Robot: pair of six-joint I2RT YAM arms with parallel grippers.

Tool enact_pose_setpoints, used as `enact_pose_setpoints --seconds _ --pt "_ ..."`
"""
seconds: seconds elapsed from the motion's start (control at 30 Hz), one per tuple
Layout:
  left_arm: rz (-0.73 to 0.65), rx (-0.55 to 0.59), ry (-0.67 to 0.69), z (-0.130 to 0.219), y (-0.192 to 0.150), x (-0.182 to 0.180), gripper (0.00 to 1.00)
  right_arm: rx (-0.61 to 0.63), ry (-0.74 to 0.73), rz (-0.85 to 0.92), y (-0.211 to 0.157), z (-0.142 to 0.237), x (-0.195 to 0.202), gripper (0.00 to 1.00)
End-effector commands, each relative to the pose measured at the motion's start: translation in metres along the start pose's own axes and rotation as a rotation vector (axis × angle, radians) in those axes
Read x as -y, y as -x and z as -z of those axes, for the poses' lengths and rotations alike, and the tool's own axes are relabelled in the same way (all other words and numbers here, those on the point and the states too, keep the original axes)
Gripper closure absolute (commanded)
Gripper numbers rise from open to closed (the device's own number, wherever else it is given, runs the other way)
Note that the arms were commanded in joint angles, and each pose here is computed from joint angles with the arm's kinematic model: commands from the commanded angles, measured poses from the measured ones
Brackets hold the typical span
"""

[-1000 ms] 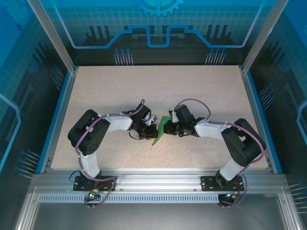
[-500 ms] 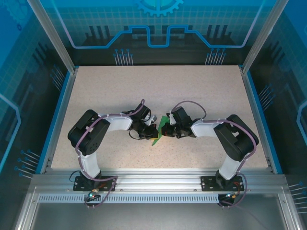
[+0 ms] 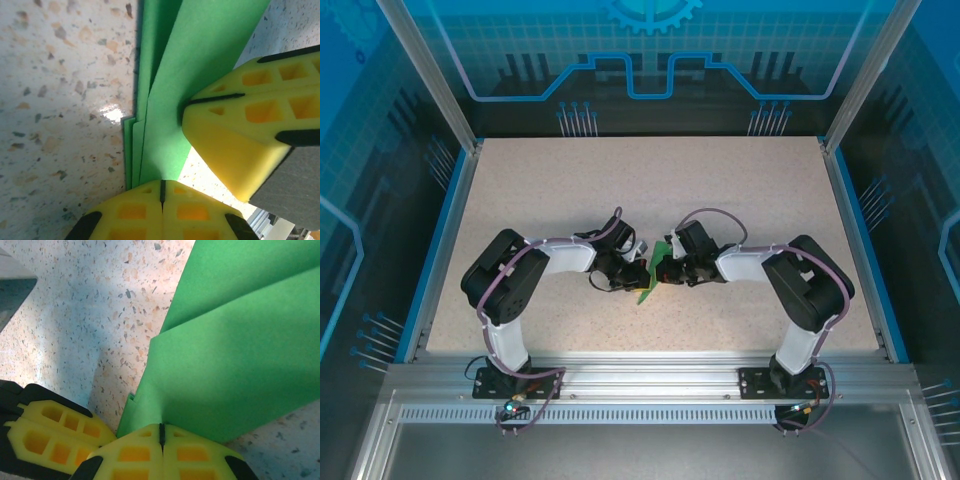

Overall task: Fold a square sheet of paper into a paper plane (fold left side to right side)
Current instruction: Fold the wing for the fifth time at the center of the table.

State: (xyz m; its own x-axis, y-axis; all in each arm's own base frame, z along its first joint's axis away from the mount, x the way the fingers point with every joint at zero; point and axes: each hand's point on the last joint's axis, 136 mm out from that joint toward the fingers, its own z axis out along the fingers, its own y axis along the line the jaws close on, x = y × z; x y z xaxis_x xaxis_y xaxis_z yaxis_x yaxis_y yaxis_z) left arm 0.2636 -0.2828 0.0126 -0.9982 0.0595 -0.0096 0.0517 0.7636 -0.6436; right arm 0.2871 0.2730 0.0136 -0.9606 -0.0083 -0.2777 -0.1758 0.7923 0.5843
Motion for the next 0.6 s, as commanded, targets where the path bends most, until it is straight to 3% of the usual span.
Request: enact_pose_setpoints --seconds 0.0,0.57 --pt "0.043 -0.072 0.148 -0.007 -0.027 -0.038 1.00 0.021 -0.083 -0.018 0.012 0.000 0.027 1.00" --pt "0.044 -0.078 0.159 -0.007 -0.029 -0.041 1.00 0.061 -0.076 -0.058 0.045 0.013 0.052 1.00"
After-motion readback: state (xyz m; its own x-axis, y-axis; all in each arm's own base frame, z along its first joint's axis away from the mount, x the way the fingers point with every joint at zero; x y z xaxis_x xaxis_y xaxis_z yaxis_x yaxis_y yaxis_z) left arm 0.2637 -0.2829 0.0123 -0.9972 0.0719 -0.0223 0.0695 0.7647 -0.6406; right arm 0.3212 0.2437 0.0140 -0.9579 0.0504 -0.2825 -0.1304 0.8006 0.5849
